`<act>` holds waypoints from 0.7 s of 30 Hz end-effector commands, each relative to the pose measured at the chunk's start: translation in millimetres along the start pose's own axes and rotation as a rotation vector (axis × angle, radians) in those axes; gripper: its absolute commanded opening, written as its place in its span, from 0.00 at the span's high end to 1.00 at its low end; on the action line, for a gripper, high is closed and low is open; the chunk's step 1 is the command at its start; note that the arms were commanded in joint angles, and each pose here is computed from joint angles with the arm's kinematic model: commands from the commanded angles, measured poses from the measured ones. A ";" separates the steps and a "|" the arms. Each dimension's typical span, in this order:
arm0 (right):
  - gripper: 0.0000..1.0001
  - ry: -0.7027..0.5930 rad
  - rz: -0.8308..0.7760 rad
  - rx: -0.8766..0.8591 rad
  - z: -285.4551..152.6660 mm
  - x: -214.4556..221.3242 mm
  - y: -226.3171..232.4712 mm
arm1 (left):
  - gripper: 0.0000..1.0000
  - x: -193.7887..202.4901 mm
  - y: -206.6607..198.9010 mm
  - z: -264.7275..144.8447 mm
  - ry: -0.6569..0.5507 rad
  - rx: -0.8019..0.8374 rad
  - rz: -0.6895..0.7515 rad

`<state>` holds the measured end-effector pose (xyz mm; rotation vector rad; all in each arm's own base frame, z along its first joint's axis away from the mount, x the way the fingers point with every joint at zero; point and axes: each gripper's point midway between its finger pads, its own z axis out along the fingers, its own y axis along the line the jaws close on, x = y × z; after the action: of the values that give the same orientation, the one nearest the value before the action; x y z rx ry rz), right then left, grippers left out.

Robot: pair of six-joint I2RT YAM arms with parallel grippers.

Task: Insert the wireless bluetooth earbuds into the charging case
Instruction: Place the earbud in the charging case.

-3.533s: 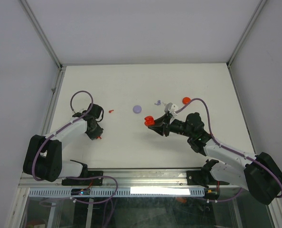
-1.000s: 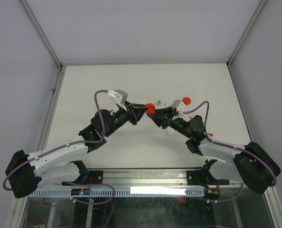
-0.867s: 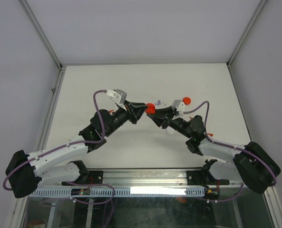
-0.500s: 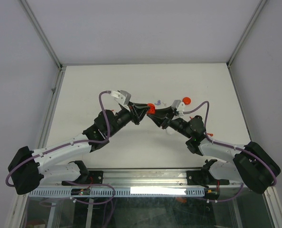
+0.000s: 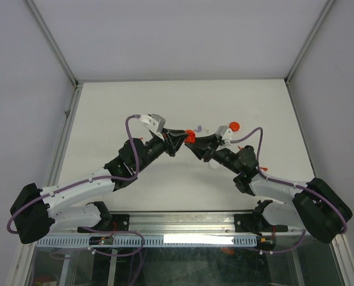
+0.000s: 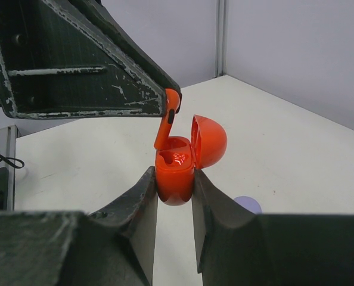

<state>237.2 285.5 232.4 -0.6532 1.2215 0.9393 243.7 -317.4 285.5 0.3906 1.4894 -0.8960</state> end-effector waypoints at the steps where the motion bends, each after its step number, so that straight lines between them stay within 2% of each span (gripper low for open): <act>1: 1.00 -0.104 -0.030 -0.004 2.2 -29.6 3.0 | 0.89 -28.8 -8.6 1.8 -0.090 0.015 0.017; 21: 1.00 -0.121 -0.023 -0.010 1.6 -34.9 4.9 | 0.89 -18.4 -7.5 4.8 -0.078 0.001 0.019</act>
<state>235.9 284.7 235.5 -0.6461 1.2128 0.9459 245.6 -318.2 283.5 0.3768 1.4919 -0.8751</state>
